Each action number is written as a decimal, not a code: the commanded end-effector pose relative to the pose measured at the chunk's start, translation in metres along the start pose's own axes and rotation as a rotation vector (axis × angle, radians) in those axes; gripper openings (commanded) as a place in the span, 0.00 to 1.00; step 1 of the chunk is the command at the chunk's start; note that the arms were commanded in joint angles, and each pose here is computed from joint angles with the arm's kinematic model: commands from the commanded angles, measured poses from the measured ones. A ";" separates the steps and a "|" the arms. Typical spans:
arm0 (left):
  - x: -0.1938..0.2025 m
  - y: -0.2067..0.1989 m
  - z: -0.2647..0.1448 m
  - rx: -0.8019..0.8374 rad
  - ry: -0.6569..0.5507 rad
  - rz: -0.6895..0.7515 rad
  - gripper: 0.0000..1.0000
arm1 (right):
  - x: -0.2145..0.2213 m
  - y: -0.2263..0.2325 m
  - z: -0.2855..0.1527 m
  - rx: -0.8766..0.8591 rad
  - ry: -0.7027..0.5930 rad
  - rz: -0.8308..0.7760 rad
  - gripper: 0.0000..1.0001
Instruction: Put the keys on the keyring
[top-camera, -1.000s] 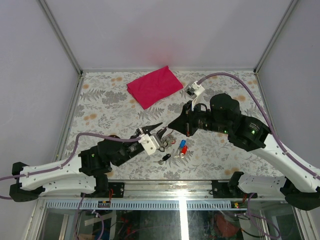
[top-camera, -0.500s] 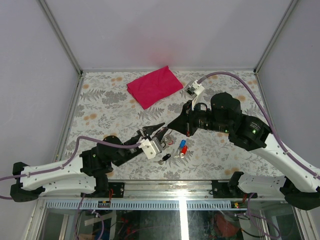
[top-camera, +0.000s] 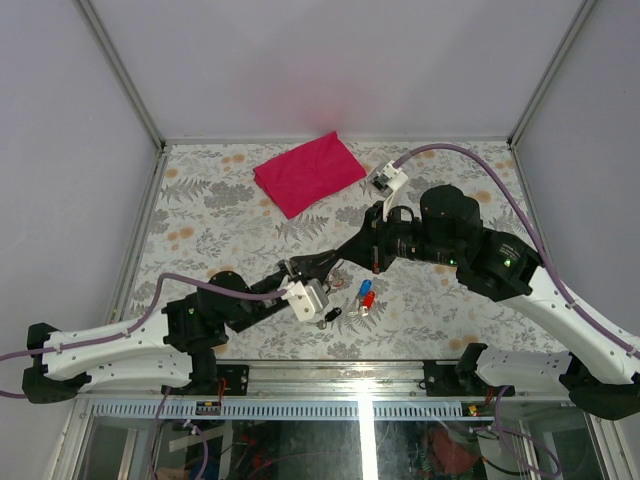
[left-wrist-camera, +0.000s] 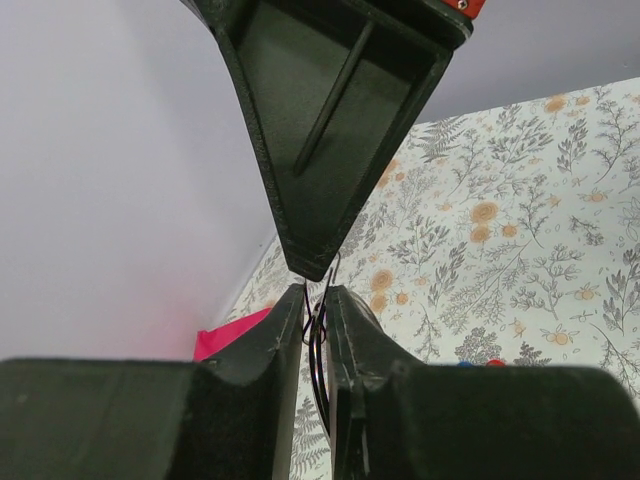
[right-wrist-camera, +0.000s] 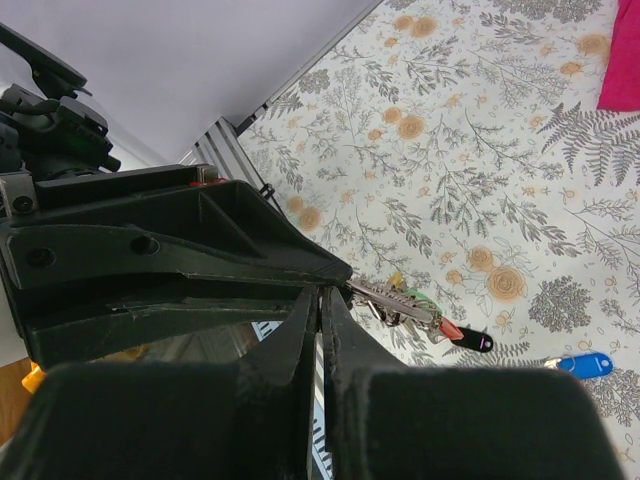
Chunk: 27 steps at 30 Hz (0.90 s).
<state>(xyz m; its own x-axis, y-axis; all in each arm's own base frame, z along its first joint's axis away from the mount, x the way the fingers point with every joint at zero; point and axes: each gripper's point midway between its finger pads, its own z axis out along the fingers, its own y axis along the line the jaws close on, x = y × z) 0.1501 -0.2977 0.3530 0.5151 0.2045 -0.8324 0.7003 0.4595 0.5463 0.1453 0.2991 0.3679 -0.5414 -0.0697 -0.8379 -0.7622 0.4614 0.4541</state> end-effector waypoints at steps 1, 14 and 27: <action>-0.020 0.015 0.001 -0.039 -0.056 -0.013 0.13 | -0.026 0.022 -0.008 -0.072 -0.074 -0.015 0.00; -0.008 0.013 -0.002 -0.034 -0.001 0.011 0.09 | -0.031 0.023 -0.013 -0.064 -0.089 -0.025 0.00; 0.003 0.019 -0.001 -0.057 0.107 -0.022 0.00 | -0.033 0.025 -0.015 -0.070 -0.095 -0.022 0.00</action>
<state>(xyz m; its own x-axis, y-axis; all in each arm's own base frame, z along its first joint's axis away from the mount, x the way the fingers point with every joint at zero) 0.1526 -0.2977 0.3527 0.4990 0.2508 -0.8295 0.7019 0.4445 0.5566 0.1451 0.2978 0.3687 -0.5440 -0.0733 -0.8359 -0.7594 0.4666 0.4533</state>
